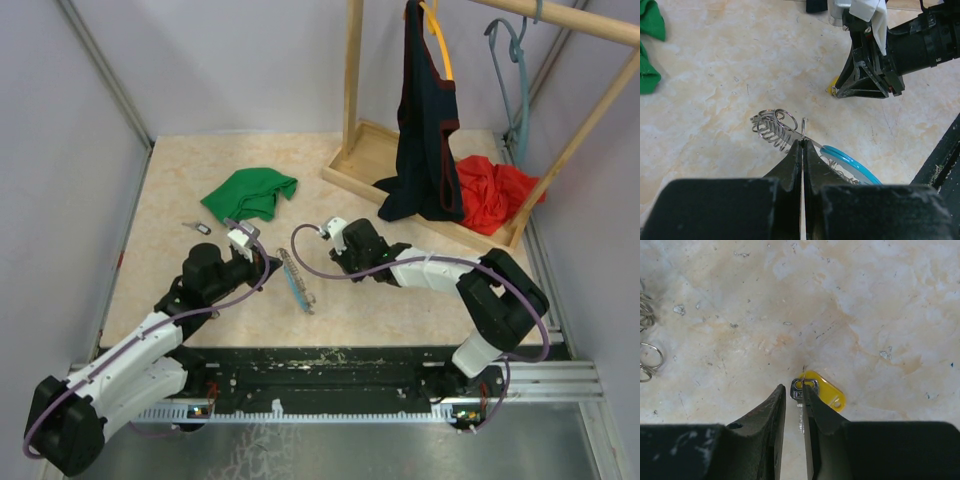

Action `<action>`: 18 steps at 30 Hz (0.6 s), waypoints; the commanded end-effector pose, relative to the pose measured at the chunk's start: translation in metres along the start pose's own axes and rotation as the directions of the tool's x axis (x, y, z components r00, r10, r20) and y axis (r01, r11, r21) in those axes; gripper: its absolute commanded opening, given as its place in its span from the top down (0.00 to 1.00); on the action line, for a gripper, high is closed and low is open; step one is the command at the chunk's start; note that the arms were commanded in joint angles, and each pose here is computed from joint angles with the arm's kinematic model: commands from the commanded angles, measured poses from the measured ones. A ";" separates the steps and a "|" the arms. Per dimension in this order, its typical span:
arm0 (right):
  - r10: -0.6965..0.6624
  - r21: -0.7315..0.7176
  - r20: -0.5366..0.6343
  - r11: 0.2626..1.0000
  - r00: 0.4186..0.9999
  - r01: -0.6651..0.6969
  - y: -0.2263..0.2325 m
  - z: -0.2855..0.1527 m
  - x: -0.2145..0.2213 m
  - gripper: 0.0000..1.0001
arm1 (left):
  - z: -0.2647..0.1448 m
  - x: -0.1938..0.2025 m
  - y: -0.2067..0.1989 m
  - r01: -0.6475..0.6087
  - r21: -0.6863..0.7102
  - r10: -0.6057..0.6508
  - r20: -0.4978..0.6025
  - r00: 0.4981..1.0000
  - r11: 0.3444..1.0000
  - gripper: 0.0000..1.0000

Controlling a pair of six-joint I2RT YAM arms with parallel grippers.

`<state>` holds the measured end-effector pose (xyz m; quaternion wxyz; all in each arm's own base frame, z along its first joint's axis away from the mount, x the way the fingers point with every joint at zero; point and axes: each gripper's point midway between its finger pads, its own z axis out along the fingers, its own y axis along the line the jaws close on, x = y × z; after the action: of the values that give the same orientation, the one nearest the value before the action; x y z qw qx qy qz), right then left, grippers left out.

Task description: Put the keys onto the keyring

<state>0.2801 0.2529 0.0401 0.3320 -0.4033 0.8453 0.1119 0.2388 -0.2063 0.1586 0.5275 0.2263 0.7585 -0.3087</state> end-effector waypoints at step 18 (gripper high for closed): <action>0.087 0.076 0.122 0.992 0.989 -0.097 -0.013 0.009 -0.020 0.89 | 0.002 -0.015 -0.008 -0.004 0.037 0.003 0.036 0.999 0.999 1.00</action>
<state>0.2899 0.2542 0.0381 0.3675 -0.3574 0.8510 0.1138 0.2390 -0.2083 0.1585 0.5263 0.2286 0.7570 -0.3126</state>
